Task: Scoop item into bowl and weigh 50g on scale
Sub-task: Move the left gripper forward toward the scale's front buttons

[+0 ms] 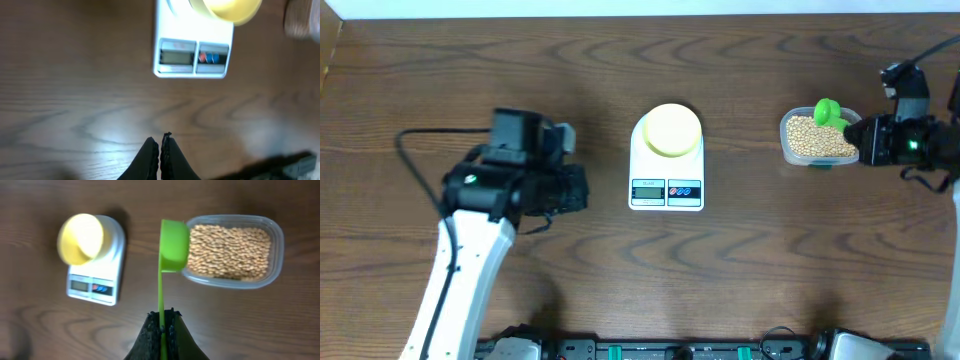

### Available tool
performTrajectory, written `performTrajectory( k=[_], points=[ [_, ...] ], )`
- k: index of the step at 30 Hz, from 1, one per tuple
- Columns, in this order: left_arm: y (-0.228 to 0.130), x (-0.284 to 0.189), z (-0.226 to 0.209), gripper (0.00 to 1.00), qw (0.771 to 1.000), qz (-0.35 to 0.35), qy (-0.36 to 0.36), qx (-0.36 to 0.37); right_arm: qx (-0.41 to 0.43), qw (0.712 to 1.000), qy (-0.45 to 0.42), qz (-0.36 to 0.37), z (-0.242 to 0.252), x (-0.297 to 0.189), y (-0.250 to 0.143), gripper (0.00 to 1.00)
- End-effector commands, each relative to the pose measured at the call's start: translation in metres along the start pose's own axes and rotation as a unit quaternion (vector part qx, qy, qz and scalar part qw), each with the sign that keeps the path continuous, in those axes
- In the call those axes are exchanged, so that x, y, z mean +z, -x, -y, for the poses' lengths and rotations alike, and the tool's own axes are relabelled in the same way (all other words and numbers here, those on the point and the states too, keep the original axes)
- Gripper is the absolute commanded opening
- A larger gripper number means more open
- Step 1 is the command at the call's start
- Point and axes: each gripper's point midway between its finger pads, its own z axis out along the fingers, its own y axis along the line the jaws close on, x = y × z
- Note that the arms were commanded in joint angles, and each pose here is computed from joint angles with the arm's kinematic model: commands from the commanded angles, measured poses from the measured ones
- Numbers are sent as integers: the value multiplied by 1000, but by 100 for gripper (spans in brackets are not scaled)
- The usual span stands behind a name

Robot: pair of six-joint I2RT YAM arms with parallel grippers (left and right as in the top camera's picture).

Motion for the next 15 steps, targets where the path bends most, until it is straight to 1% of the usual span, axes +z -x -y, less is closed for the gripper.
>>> performTrajectory(
  k=[1, 8, 15],
  points=[
    [-2, 14, 16, 7, 999, -23, -12, 39, -3, 999, 33, 9, -26, -11, -4, 1],
    [-5, 61, 27, 7, 995, -80, -9, 61, -19, 998, 58, -12, -51, -15, -18, 1],
    [-13, 99, 34, 7, 989, -121, -7, 85, -52, 990, 131, -18, -90, -13, -21, 1]
  ],
)
